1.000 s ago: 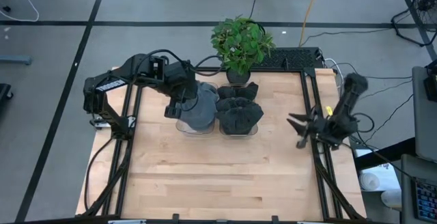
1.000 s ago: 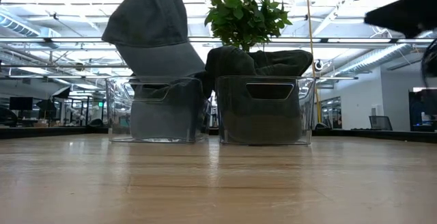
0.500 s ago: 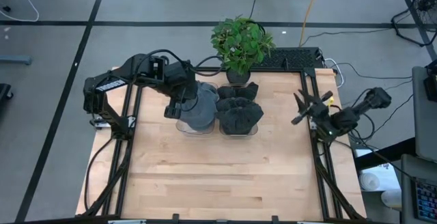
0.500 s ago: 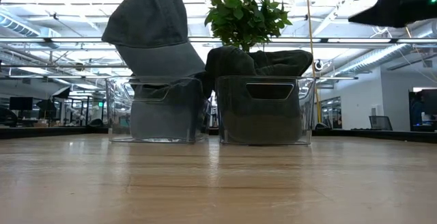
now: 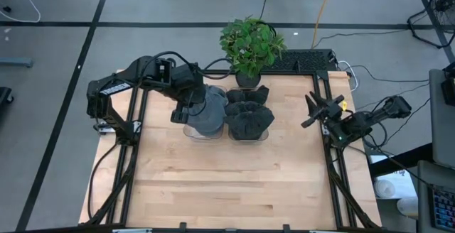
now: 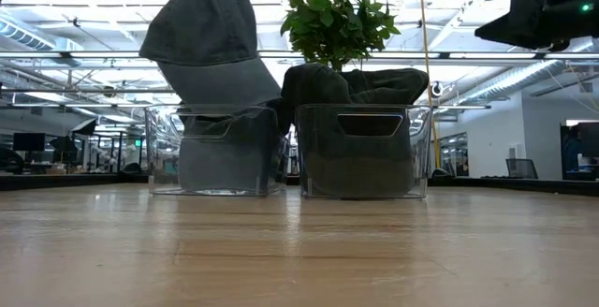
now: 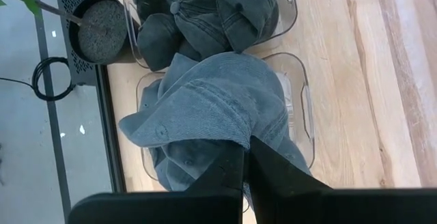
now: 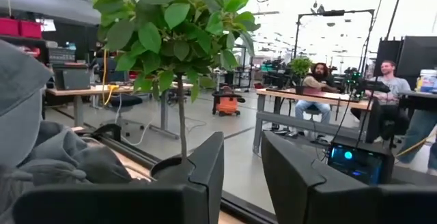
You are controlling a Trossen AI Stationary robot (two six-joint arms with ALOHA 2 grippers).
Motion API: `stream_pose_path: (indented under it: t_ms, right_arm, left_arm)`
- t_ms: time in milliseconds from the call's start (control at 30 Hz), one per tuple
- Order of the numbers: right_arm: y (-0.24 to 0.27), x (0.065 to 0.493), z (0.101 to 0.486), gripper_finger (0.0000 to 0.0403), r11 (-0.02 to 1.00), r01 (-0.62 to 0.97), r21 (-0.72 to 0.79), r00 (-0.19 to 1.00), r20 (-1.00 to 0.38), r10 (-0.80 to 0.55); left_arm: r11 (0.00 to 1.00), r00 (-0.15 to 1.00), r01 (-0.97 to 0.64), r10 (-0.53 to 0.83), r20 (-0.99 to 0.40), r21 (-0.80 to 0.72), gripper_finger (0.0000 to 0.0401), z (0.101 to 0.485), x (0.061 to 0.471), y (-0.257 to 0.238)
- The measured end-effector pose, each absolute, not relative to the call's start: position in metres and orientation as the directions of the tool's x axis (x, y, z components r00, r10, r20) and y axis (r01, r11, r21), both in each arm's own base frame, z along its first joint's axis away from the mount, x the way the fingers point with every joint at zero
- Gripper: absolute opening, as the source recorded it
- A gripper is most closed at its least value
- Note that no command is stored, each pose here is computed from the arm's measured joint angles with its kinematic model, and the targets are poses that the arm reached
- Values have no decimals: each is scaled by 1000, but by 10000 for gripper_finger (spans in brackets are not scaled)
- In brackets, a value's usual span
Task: Pick & Place hat
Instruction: Put the blue cap into the left transparent bin
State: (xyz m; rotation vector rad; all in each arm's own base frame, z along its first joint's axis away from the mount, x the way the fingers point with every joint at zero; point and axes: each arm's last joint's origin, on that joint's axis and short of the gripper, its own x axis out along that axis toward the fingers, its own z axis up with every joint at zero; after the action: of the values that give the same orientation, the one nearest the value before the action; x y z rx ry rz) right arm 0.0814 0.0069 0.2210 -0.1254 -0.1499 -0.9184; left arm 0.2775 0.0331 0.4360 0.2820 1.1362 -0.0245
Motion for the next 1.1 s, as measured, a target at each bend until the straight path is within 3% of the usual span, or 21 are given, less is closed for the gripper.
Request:
stream_pose_path:
  t_ms: [233,333,400,500,600,733,833,933,1033,1100]
  right_arm:
    - [7,82,219,89,608,794,-22,602,178,-779]
    - [8,82,217,89,601,789,131,584,147,-798]
    - [10,84,215,89,622,771,139,606,144,-783]
    - [17,90,212,89,761,647,42,738,216,-639]
    - [22,92,215,89,876,478,71,826,304,-475]
    - [27,95,213,89,951,285,124,888,339,-310]
    - [32,101,199,89,974,178,140,948,241,-208]
    - [36,105,177,89,974,135,181,988,49,-146]
    - [37,104,152,89,962,130,239,981,-174,-89]
    - [38,103,147,89,947,111,302,971,-234,-39]
  left_arm:
    - [965,413,163,124,-902,207,3,436,276,33]
    - [965,404,164,124,-906,205,3,435,275,33]
    - [966,402,161,124,-907,203,3,435,275,33]
    - [967,403,156,124,-907,201,3,435,275,33]
    - [969,414,147,124,-902,201,3,439,274,33]
    - [965,458,148,129,-879,218,3,450,270,32]
    - [964,492,138,133,-860,228,3,459,266,32]
    - [964,525,119,142,-839,238,3,468,263,34]
    - [966,532,98,153,-833,240,3,471,260,38]
    - [966,529,94,157,-834,241,3,471,260,40]
